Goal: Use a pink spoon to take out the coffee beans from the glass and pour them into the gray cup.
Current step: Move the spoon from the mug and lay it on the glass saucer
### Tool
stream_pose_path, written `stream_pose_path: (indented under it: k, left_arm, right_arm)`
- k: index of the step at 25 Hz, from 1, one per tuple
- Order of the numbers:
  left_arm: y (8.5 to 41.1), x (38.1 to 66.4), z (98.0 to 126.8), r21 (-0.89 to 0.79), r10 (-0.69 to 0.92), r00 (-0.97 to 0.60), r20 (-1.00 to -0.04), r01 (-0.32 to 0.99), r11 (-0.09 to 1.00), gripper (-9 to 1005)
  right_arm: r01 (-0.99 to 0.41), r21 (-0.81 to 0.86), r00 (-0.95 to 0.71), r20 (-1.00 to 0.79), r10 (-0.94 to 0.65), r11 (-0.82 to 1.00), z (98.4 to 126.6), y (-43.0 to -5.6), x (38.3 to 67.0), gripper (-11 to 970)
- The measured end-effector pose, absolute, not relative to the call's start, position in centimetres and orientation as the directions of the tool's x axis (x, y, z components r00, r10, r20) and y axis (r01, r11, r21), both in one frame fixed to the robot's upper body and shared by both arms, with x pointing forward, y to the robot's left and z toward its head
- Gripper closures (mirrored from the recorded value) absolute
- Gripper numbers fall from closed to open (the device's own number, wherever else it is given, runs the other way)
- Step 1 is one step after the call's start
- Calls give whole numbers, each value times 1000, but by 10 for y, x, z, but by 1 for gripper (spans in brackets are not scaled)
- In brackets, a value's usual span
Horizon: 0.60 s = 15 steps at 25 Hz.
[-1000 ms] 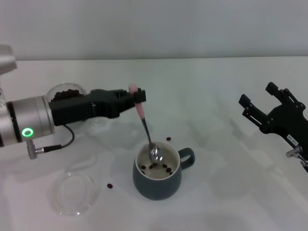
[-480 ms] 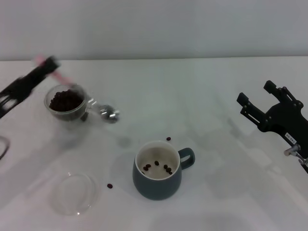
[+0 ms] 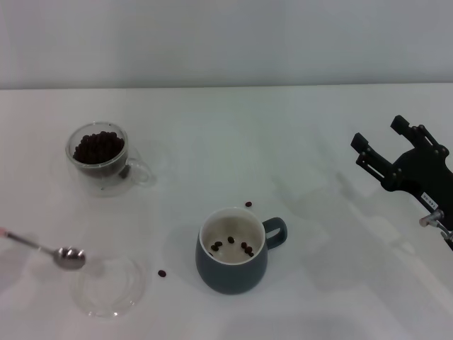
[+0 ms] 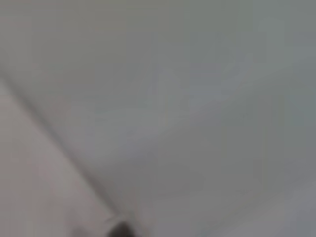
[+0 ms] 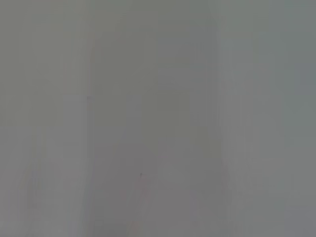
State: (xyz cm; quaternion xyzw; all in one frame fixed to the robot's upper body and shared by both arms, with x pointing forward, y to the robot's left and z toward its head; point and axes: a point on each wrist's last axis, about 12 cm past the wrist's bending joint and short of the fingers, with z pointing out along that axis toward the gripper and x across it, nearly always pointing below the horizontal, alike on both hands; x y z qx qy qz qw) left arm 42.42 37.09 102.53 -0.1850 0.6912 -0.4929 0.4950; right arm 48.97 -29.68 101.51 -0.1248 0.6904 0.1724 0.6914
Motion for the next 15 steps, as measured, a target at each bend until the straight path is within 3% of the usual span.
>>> stream_pose_path:
  k: [5, 15]
  left_arm:
    - [376, 421, 1017, -865, -732, -471, -492, 174, 470, 866]
    - [351, 451, 1006, -827, -654, -543, -527, 149, 542, 867]
  right_arm:
    - [-410, 64, -17, -998, 62, 910, 1015, -296, 492, 83]
    - [-407, 65, -23, -998, 61, 911, 1014, -297, 491, 83]
